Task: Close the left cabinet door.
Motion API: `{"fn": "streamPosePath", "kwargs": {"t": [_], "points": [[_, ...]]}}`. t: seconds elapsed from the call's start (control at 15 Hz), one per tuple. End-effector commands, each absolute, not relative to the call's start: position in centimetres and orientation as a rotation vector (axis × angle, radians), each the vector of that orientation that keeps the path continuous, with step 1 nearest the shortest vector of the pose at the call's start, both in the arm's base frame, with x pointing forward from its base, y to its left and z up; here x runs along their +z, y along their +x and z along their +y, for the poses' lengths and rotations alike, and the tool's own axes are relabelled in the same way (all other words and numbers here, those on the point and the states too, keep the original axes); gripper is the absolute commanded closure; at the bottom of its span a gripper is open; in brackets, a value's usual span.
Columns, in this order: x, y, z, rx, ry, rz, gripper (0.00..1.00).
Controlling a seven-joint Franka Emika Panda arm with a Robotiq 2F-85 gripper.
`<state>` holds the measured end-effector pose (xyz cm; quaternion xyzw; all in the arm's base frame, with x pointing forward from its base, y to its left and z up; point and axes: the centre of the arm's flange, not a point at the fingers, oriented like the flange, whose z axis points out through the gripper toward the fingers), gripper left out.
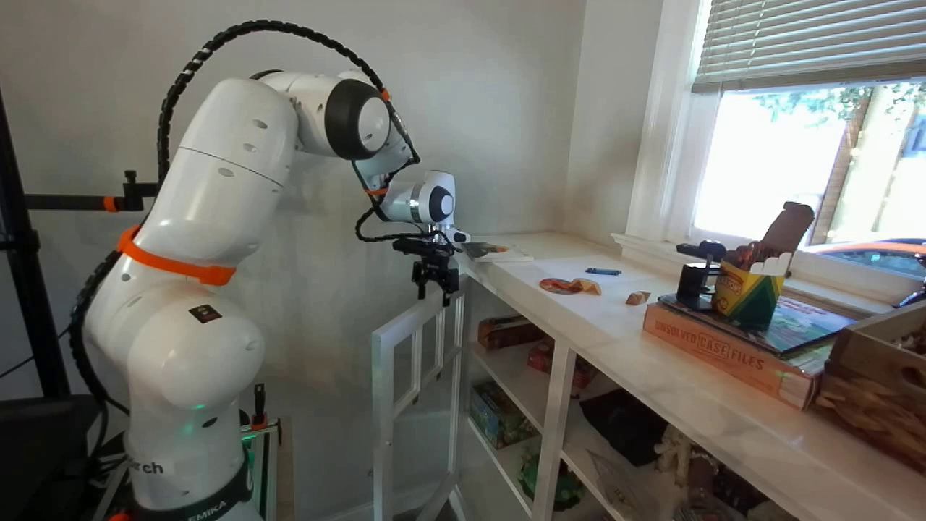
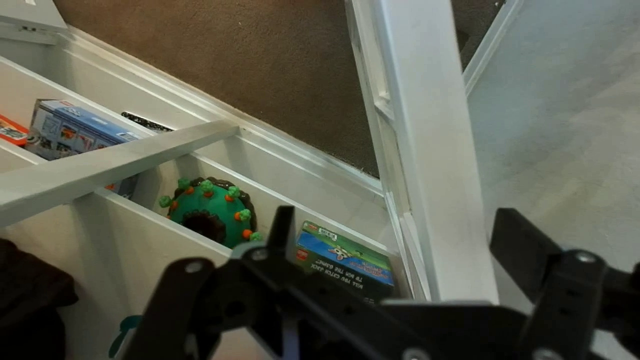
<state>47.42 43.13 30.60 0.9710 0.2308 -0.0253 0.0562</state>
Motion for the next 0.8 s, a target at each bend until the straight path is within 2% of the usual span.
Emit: {"fn": "streamPosePath", "kwargs": {"t": [0.0, 0.73], "points": [[30.5, 45.7, 41.7, -0.131, 2.908, 0.688, 0.00], [30.2, 44.6, 39.5, -0.206, 2.880, 0.652, 0.00]]}}
